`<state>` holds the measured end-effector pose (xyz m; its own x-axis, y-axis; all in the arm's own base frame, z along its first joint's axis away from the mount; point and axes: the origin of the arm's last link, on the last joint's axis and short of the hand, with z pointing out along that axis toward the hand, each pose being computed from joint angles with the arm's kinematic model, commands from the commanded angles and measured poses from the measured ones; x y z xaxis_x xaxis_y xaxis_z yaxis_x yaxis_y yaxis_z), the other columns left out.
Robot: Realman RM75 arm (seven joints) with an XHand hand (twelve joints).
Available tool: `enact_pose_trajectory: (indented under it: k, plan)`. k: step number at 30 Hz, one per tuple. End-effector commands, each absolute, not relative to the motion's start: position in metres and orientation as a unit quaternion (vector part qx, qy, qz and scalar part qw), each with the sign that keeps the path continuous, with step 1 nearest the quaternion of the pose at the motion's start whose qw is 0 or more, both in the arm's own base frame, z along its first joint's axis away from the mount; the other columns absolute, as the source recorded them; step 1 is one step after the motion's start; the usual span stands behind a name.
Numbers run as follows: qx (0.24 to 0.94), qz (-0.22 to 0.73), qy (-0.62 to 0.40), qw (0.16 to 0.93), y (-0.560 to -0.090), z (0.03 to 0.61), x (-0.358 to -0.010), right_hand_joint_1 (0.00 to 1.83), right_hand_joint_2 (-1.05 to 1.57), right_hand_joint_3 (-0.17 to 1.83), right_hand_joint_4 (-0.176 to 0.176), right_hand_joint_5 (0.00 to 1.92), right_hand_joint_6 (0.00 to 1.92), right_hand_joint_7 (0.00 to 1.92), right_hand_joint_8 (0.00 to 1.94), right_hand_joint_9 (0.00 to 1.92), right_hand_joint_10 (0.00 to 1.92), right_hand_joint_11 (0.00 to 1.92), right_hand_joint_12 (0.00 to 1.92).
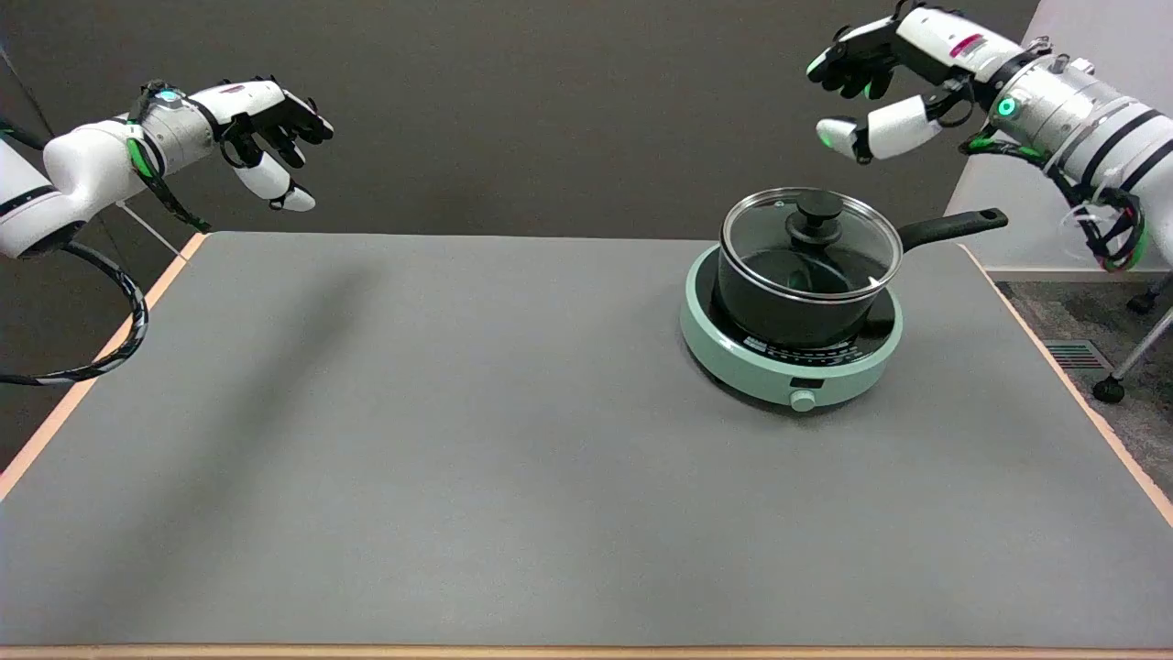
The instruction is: Pick up the pot lid.
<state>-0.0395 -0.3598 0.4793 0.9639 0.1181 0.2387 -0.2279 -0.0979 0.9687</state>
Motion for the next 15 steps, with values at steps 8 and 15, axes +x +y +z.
enact_pose_trajectory:
  k: [8,15]
  plan:
    - [0.769,0.01,0.018,0.639,-0.344,0.421,-0.075,0.82,0.56,0.85,-0.045,0.63,0.32,0.75,0.3,0.68,0.66,0.53,1.37]
    - [0.749,-0.007,0.01,0.662,-0.347,0.439,-0.089,0.82,0.53,0.88,-0.042,0.61,0.32,0.73,0.3,0.66,0.65,0.52,1.38]
